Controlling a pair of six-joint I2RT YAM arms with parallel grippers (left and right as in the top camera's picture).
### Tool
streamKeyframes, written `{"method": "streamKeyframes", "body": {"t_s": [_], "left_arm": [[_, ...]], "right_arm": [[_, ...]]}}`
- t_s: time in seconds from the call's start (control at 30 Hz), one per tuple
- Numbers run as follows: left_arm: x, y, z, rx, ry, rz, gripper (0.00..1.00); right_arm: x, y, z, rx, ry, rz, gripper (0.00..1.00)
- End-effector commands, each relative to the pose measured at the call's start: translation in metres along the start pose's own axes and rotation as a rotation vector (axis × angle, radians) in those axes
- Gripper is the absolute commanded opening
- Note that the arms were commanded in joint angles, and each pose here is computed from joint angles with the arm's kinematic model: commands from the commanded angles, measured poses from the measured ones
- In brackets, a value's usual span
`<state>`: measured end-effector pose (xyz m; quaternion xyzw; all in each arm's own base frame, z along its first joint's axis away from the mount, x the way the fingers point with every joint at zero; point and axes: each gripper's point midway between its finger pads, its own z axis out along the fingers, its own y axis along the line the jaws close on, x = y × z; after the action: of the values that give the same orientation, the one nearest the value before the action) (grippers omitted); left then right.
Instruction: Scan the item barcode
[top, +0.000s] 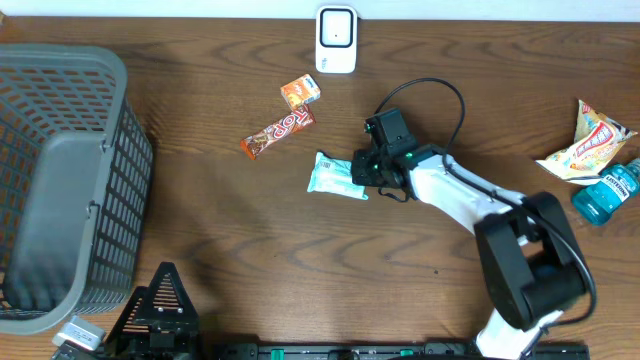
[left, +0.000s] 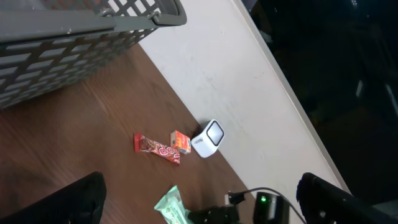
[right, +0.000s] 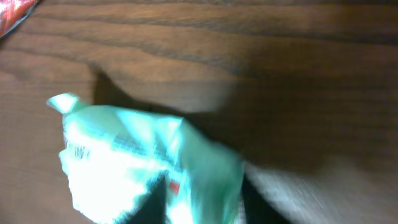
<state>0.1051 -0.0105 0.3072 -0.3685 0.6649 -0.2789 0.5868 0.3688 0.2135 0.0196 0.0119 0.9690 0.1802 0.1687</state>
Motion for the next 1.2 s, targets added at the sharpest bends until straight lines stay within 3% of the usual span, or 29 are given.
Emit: {"method": "streamKeyframes", "body": {"t_s": [0.0,0.13,0.23,0.4,0.57,0.73,0.93,1.03,1.17], "left_arm": [[-0.005,-0.005,-0.006,0.010,-0.028,0.001,0.98],[-0.005,-0.005,-0.006,0.010,-0.028,0.001,0.98],[-0.005,-0.005,-0.006,0.010,-0.028,0.001,0.98],[-0.005,-0.005,-0.006,0.011,-0.027,0.000,0.98],[-0.005,-0.005,-0.006,0.011,-0.028,0.001,0.98],[-0.005,-0.006,-0.007,0.014,-0.030,0.002,0.98],[-0.005,-0.006,-0.007,0.014,-0.030,0.001,0.98],[-0.005,-0.006,-0.007,0.014,-0.030,0.001,0.98],[-0.005,-0.006,-0.007,0.015,-0.030,0.002,0.98]], "right_arm": [[-0.007,0.010,-0.025,-0.025,-0.037,-0.083,0.93],[-0.005,0.011,-0.042,-0.024,-0.034,-0.027,0.95],[0.004,0.013,-0.045,-0.038,0.004,-0.056,0.91],[0.021,-0.001,-0.025,-0.014,0.058,-0.149,0.92],[0.034,-0.008,0.009,-0.017,0.106,-0.267,0.99],[0.047,-0.015,0.036,-0.037,0.157,-0.280,0.99],[0.085,-0.019,0.040,-0.131,0.304,-0.571,0.98],[0.093,-0.025,0.036,-0.134,0.343,-0.627,0.99],[0.106,-0.023,0.031,-0.192,0.390,-0.694,0.87]]}}
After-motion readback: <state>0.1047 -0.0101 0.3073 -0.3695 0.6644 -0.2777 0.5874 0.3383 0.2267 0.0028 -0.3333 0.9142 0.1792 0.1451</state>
